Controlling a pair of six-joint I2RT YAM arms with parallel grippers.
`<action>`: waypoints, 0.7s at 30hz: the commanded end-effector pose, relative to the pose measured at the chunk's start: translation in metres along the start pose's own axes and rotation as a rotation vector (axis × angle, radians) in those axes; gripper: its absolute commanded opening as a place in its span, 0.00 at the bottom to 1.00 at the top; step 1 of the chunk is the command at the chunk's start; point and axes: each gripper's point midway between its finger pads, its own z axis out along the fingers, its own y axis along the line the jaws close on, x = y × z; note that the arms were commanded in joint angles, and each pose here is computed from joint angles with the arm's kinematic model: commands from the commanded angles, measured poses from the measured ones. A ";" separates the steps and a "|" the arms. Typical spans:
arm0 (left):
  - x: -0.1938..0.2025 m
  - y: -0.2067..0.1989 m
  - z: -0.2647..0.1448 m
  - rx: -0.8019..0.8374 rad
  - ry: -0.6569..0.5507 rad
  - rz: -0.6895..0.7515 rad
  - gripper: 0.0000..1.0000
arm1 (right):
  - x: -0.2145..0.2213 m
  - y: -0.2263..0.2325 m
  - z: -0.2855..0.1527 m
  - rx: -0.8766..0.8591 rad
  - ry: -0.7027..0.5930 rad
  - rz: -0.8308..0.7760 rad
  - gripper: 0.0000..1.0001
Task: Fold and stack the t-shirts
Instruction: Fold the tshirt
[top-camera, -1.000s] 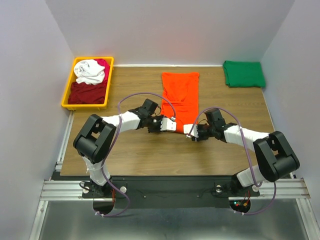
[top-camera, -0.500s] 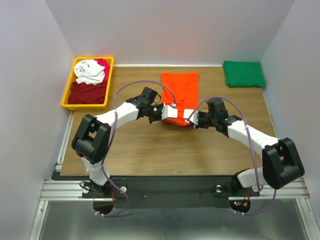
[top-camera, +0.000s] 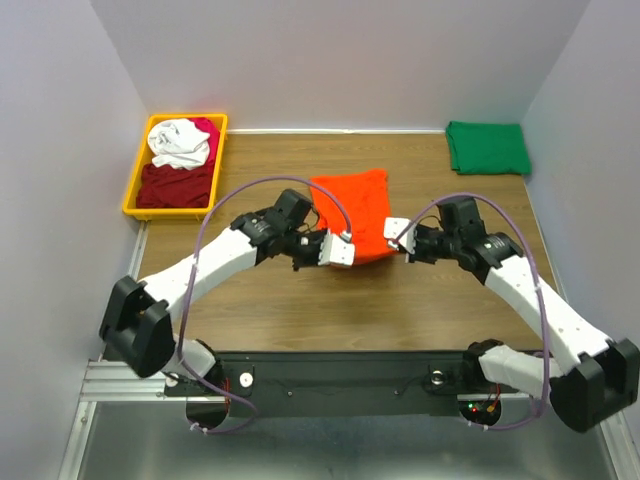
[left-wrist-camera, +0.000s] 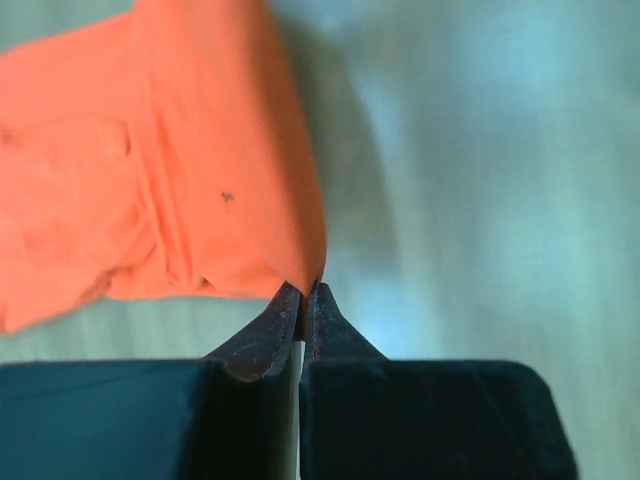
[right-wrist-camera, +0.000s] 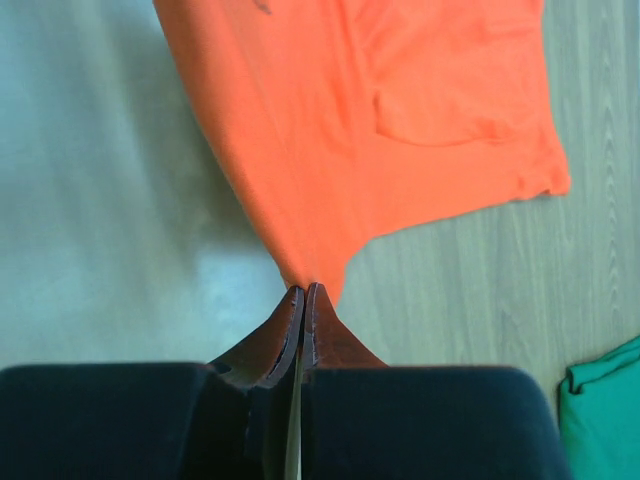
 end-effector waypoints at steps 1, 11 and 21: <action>-0.019 -0.067 -0.020 0.151 -0.046 -0.034 0.00 | -0.021 0.046 -0.044 -0.136 -0.049 0.004 0.00; -0.052 -0.125 -0.060 0.279 -0.145 -0.090 0.00 | -0.038 0.076 -0.087 -0.163 -0.103 -0.013 0.01; -0.035 -0.064 -0.045 0.237 -0.091 -0.173 0.00 | -0.019 0.022 -0.040 -0.212 0.006 -0.014 0.01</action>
